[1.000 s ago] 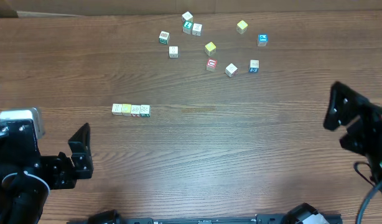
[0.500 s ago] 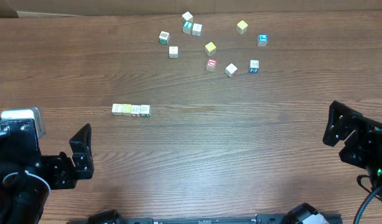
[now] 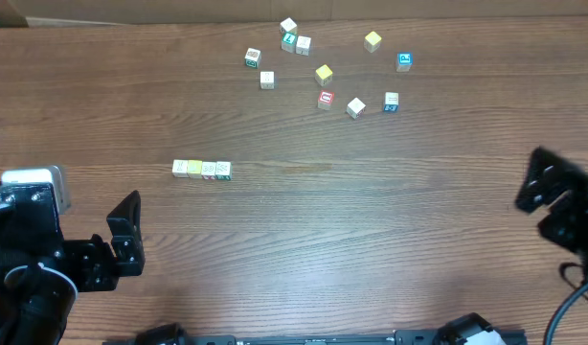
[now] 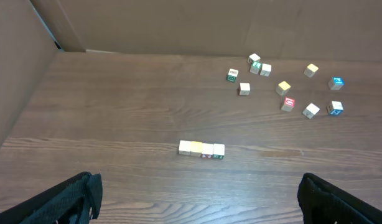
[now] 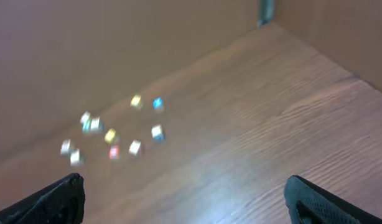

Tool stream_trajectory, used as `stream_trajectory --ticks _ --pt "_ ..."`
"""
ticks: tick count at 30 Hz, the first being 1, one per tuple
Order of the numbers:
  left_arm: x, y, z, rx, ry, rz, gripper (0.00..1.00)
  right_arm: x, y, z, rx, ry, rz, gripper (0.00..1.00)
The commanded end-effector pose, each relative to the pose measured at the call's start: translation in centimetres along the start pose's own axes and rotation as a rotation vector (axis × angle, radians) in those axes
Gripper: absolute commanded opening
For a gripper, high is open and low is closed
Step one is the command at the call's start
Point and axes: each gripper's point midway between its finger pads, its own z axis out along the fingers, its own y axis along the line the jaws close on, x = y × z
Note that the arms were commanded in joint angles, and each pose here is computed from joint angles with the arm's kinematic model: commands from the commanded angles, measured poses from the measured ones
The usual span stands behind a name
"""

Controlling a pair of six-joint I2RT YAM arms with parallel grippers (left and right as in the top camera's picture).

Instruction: Form a horizontal line

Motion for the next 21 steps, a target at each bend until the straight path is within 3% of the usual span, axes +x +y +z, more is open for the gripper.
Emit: stream_trajectory --ticks 1,7,14,21 --pt "-0.2 -0.2 0.0 0.011 -0.004 0.01 1.0 -1.4 -0.7 -1.1 -0.027 -0.082 0.105 1.0" --pt "-0.2 -0.2 0.0 0.011 -0.004 0.01 1.0 -1.9 -1.3 -1.6 -0.151 -0.285 0.245 1.0" --pt "-0.2 -0.2 0.0 0.011 -0.004 0.01 1.0 0.4 0.6 0.1 -0.345 -0.45 0.097 1.0" --pt "-0.2 -0.2 0.0 0.011 -0.004 0.01 1.0 2.7 0.9 1.8 -0.48 -0.65 0.095 1.0"
